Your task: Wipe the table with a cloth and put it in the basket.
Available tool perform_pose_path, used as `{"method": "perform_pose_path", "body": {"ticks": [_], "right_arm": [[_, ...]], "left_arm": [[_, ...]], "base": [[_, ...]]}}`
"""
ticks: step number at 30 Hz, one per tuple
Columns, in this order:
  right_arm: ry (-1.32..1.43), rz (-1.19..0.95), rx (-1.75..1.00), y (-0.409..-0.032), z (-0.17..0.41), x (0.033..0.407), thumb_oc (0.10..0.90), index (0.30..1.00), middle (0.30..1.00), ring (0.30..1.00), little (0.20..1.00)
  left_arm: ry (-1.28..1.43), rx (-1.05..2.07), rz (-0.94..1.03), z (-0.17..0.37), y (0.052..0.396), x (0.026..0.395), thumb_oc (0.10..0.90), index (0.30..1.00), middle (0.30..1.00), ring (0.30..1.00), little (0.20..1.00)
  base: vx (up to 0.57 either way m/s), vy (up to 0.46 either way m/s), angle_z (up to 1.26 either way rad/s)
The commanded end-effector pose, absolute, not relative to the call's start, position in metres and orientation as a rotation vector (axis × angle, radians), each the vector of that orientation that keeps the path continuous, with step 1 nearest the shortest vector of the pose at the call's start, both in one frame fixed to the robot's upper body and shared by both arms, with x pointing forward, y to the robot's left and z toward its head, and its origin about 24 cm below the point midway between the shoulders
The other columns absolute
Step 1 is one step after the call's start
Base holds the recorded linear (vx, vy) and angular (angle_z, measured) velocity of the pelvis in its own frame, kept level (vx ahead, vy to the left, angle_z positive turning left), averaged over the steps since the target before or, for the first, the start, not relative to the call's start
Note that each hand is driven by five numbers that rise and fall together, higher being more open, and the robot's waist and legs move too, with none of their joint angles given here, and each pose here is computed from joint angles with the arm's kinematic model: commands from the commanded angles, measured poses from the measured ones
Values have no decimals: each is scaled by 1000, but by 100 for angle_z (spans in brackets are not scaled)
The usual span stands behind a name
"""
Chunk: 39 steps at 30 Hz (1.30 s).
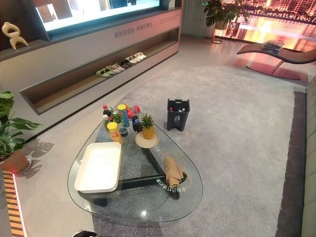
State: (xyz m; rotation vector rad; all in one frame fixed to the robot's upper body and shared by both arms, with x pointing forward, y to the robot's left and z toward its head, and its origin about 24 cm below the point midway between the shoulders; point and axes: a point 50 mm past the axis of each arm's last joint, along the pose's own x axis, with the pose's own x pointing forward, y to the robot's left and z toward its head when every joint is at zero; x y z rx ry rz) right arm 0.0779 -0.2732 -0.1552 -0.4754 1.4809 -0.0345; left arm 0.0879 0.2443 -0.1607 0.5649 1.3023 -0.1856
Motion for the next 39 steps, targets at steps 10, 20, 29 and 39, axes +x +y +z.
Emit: {"method": "perform_pose_path", "body": {"ticks": [10,20,29,39], "right_arm": [[1301,-245,-577,-316,-117,147,800,900,900,900,900],[1077,-307,-646,-323,-81,213,800,900,900,900,900],[708,-522,-661,-331,-23,273,800,900,900,900,900],[373,-669,-660,-331,22,300,800,900,900,900,900]], "left_arm": [[1061,372,165,-114,291,179,800,900,900,900,900],[752,159,277,-62,304,250,800,900,900,900,900],[522,-41,435,-21,318,282,800,900,900,900,900],[411,-163,562,-12,329,280,800,900,900,900,900]], "base": [[-156,-2,-3],[-166,5,3],[-112,-6,12],[-6,-9,-1]]}}
